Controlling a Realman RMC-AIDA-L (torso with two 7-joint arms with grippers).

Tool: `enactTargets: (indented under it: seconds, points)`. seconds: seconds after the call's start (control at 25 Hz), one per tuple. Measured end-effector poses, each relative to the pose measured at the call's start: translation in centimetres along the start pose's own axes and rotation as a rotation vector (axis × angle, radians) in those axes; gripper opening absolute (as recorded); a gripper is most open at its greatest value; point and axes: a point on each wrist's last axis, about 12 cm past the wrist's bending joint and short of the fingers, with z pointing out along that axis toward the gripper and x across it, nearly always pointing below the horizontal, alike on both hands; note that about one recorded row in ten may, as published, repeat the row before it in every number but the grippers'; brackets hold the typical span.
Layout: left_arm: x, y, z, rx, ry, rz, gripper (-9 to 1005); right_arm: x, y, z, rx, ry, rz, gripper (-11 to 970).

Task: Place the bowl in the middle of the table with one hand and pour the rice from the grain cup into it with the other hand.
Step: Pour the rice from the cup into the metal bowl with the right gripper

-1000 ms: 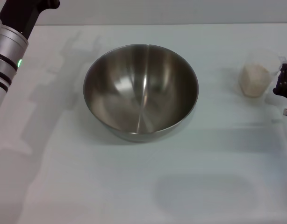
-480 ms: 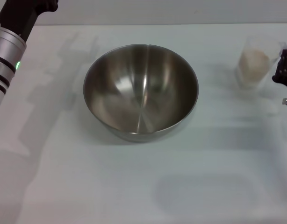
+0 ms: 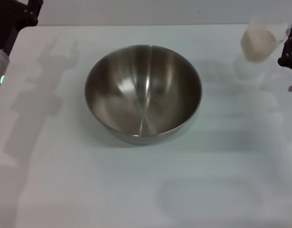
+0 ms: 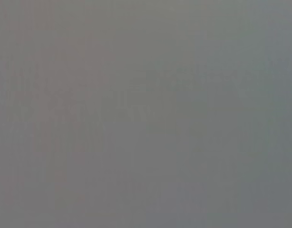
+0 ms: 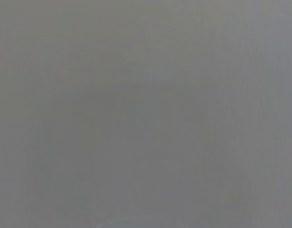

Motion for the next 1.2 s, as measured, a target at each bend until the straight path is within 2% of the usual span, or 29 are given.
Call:
enactTargets:
  seconds: [0.28, 0.4, 0.6, 0.84, 1.0, 1.2]
  points:
    - [1.0, 1.5, -1.1, -0.063, 0.038, -0.010, 591, -1.1, 1.0, 0.5, -0.136, -0.080, -0.072, 8]
    - [1.4, 1.9, -1.7, -0.084, 0.053, -0.013, 591, -1.4, 1.4, 1.0, -0.159, -0.102, -0.099, 8]
    - [1.9, 2.3, -2.6, -0.100, 0.065, -0.012, 590, -2.2, 2.1, 1.9, -0.185, -0.156, -0.168, 8]
    - [2.0, 2.6, -3.5, -0.113, 0.055, -0.013, 590, -3.1, 3.7, 2.8, -0.284, -0.225, -0.254, 7]
    - [2.1, 2.7, -3.8, -0.117, 0.057, -0.014, 590, -3.3, 4.2, 3.3, -0.305, -0.246, -0.309, 7]
    - [2.1, 2.8, -4.0, -0.121, 0.050, -0.015, 590, -3.7, 4.9, 4.0, -0.341, -0.270, -0.341, 7]
